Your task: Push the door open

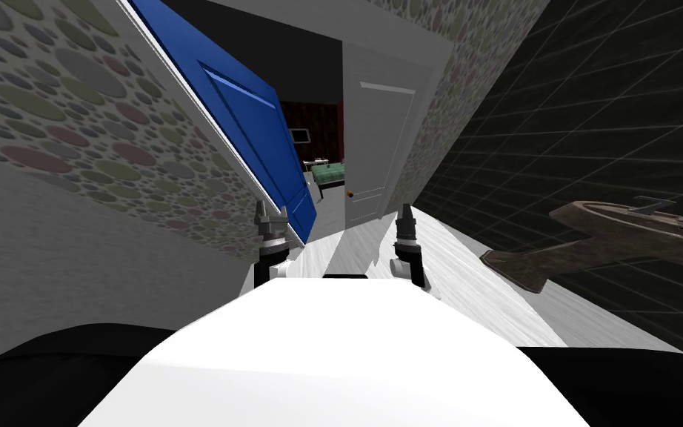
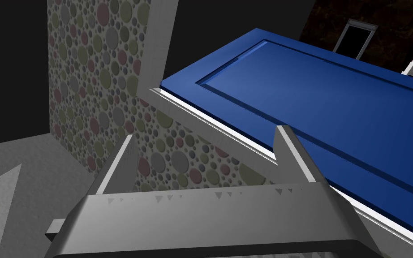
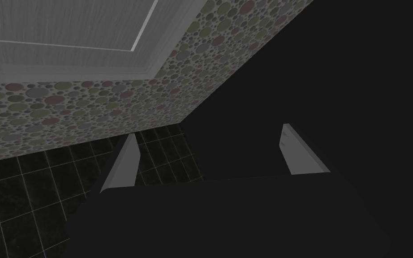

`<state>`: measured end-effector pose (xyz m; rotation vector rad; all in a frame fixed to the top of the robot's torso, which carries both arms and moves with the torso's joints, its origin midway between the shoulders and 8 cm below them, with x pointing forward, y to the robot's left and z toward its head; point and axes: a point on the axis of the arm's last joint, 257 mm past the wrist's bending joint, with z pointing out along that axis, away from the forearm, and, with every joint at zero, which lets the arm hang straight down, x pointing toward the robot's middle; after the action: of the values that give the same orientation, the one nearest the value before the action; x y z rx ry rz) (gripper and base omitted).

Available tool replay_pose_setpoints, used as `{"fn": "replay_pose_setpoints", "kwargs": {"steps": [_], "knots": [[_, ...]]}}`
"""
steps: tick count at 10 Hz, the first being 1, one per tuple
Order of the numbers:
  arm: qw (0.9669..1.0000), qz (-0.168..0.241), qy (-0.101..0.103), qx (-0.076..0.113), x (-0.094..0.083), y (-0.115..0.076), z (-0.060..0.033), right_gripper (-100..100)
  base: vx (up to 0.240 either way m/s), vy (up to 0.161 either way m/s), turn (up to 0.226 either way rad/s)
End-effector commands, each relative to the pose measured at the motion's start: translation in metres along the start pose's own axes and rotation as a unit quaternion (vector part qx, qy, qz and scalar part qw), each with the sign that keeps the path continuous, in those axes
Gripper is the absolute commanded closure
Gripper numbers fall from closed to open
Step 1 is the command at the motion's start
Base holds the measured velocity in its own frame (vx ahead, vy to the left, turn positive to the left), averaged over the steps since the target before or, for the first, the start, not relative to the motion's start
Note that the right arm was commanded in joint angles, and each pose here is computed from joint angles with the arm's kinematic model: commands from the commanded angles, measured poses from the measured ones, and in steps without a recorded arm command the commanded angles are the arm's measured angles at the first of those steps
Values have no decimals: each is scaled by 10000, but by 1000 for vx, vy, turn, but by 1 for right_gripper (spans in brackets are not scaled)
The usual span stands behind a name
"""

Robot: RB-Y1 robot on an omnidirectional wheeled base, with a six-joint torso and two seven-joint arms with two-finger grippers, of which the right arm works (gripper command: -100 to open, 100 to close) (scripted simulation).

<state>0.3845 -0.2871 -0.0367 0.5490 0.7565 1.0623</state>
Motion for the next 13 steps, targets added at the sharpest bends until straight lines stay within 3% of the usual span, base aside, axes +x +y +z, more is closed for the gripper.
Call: {"fn": "replay_pose_setpoints", "kwargs": {"steps": [1,7,13], "knots": [[9998,-166,72,57,48,-87,-29,-100,77,-19,11],[9954,-827,394,285,278,-460,-123,-100,100,-8,15],[9837,-1541,787,496,536,-857,-259,-100,97,-16,16]]}}
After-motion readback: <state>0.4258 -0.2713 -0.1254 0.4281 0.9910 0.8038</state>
